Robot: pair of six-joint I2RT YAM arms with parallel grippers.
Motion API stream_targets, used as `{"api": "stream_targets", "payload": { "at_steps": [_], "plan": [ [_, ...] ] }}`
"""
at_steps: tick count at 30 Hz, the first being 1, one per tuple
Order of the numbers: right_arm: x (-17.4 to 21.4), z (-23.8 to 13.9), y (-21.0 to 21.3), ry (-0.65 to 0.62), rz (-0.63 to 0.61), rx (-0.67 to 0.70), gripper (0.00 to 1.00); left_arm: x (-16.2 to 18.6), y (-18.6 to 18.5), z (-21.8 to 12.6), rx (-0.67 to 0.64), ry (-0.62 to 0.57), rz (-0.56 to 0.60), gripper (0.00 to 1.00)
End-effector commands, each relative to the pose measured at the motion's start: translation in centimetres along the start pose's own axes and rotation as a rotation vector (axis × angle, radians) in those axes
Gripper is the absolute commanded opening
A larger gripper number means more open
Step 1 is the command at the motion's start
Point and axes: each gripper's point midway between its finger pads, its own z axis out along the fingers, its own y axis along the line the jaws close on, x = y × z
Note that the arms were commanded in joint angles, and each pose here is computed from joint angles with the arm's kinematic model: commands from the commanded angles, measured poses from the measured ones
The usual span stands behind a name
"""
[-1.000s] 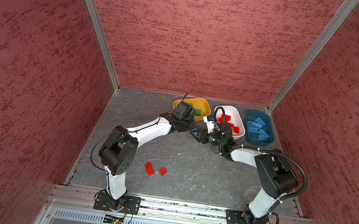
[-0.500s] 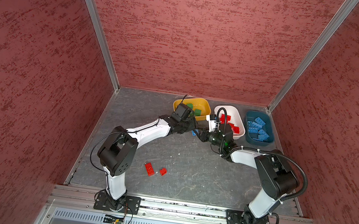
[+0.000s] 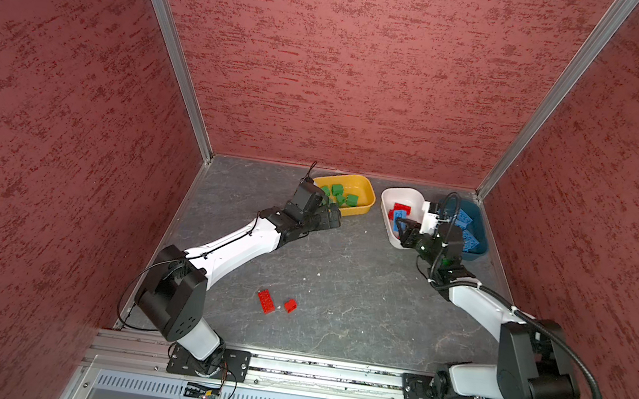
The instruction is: Sort the legos into containers by color
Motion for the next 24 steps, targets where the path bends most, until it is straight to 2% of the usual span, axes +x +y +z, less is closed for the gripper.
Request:
{"api": "stream_targets", "payload": {
  "at_steps": [1,5,9,12,17,20,24],
  "plan": [
    [-1.1,-1.8,-5.1,0.004,-0.024,0.201,0.00,2.2,2.6,-0.7,-0.078,0.048,0.063,0.99],
    [-2.3,-3.2,-10.1,0.038,-0.006,0.353,0.00,5.6,5.3,-1.5,-0.141,0.152,0.090,1.00],
    [-2.9,-3.5,-13.5,0.082,0.043,0.392,0.00,8.3,7.9,-2.6,-0.228,0.225,0.056,0.99],
    [-3.6,-3.4,-15.1,0.086,0.026,0.429,0.00,9.5,8.7,-3.2,-0.252,0.238,0.019,0.99],
    [-3.1,-1.9,-19.6,0.191,0.026,0.514,0.00,11.4,10.1,-5.0,-0.339,0.297,0.019,0.99],
    [-3.1,-0.9,-22.1,0.251,0.001,0.588,0.02,13.1,10.1,-5.4,-0.340,0.359,0.014,1.00],
    [-3.9,0.6,-24.9,0.268,-0.021,0.669,0.05,15.2,10.2,-5.6,-0.362,0.410,0.006,1.00]
  ]
}}
